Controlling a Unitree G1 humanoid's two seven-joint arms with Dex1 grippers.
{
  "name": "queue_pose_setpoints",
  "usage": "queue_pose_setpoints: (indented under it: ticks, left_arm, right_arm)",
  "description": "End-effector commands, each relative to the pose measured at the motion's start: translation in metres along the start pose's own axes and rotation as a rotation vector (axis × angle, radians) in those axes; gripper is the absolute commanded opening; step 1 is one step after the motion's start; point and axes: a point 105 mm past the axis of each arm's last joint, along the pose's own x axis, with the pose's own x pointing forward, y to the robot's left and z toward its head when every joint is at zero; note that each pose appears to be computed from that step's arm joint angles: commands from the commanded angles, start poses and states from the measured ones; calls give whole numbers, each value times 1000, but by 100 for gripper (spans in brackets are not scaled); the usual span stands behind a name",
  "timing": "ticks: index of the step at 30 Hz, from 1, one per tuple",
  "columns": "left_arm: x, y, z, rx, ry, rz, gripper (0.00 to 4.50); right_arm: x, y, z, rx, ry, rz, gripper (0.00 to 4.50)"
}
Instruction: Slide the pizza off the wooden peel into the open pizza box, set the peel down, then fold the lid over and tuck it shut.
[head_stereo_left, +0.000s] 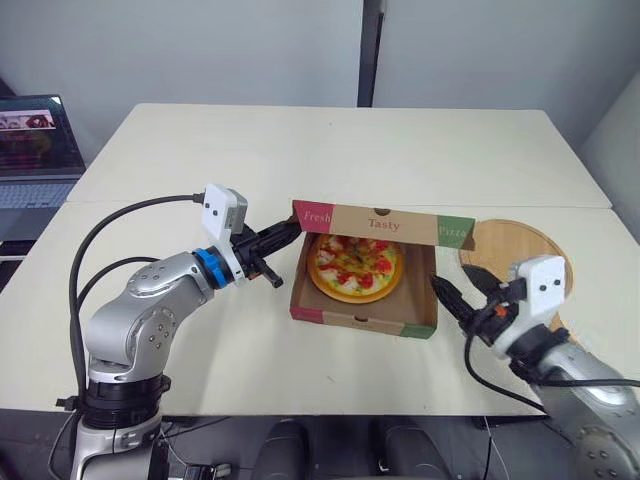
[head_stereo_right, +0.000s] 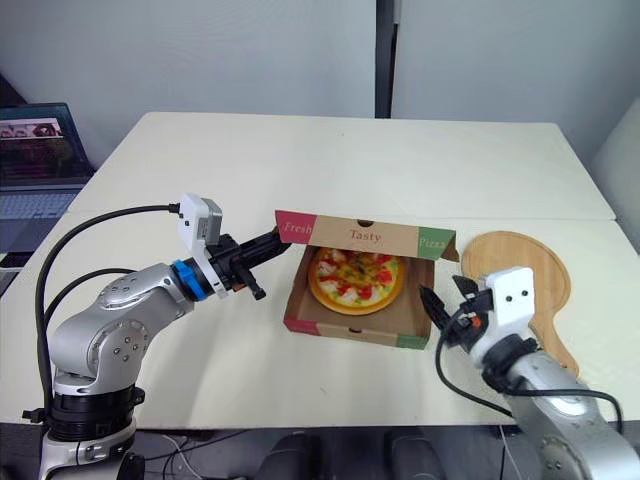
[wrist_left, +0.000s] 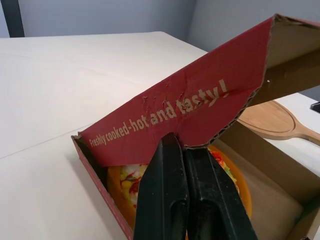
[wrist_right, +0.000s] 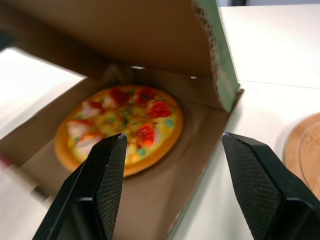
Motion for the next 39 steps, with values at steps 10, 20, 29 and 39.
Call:
queue_pose_setpoints:
  ticks: [10,20,29,39]
  left_arm:
    - [1,-9,8,28,-32,-37,0]
    - [-4,-11,2,19,-13,-60,0]
    - [-43,-9,-8,-34,174,-209,145]
    - [-31,18,99,0,9,-306,302]
  right_arm:
    - [4,-68,88,-162,-90,43,126]
    - [44,-24,88,-255,29,355,2]
    - [44,-16,79,-264,72,426,0]
    - [38,-7,57,-282,155,478,0]
